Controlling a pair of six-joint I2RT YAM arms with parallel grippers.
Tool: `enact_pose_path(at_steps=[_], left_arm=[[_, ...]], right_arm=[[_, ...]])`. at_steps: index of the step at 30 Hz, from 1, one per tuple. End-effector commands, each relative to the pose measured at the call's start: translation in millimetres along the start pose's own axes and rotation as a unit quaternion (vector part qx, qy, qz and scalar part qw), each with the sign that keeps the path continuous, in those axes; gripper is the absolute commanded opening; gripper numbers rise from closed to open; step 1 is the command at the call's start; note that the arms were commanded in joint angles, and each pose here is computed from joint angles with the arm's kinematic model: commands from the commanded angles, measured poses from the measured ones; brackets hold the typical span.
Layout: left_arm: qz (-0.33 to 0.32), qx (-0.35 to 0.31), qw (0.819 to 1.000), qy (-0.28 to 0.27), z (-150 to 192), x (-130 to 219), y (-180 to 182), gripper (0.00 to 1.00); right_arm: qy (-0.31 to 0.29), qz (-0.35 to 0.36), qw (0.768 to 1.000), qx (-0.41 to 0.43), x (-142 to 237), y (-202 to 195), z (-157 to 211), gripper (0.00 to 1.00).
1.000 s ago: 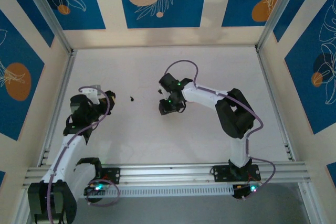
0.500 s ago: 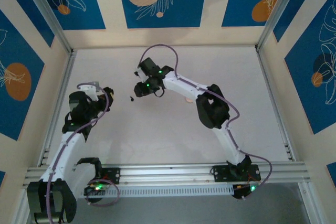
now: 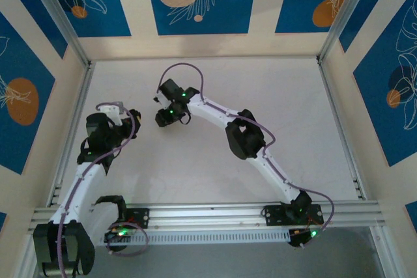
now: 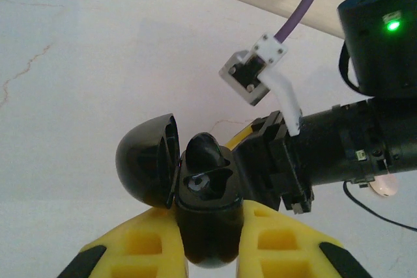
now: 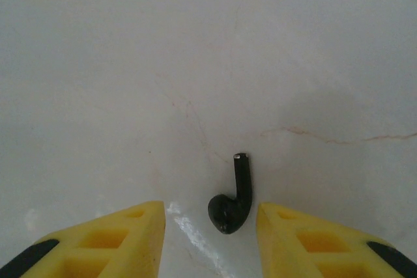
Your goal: Insert wireless bluetooth earbuds into charging case
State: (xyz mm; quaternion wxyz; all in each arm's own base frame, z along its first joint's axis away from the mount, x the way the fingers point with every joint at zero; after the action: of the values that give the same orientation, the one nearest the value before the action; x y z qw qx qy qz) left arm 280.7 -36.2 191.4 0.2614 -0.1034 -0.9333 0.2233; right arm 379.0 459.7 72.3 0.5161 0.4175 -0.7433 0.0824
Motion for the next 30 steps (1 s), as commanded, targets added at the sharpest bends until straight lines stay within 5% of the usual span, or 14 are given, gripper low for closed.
enact_pose_path(at_steps=[1, 19, 30], left_arm=[[0.005, -0.013, 1.000, -0.012, -10.8, 3.6, -6.8, 0.14], [0.001, -0.016, 1.000, -0.012, -9.9, 7.0, -6.9, 0.13], [0.001, -0.020, 1.000, -0.011, -10.9, 9.1, -8.5, 0.13]], right_arm=[[0.010, -0.006, 1.000, 0.011, -6.1, 4.4, 3.2, 0.41], [0.046, 0.054, 0.997, 0.043, -31.7, -5.0, 23.5, 0.34], [0.025, 0.061, 0.996, 0.057, -5.2, 4.1, 11.0, 0.24]])
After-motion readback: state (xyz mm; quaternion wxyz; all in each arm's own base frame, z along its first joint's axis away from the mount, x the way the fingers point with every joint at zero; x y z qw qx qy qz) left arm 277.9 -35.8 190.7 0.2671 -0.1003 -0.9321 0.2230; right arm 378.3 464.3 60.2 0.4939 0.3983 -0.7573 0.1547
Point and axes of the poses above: each hand's point on the last joint's axis, 136 mm out from that joint toward the fingers, its own x axis back along the fingers, its own y axis along the line the jaws close on, z = x × y, the point moved 4 cm from there along x, back along the fingers, and after that the axes turned 4 degrees about x, right-handed, at the moved point
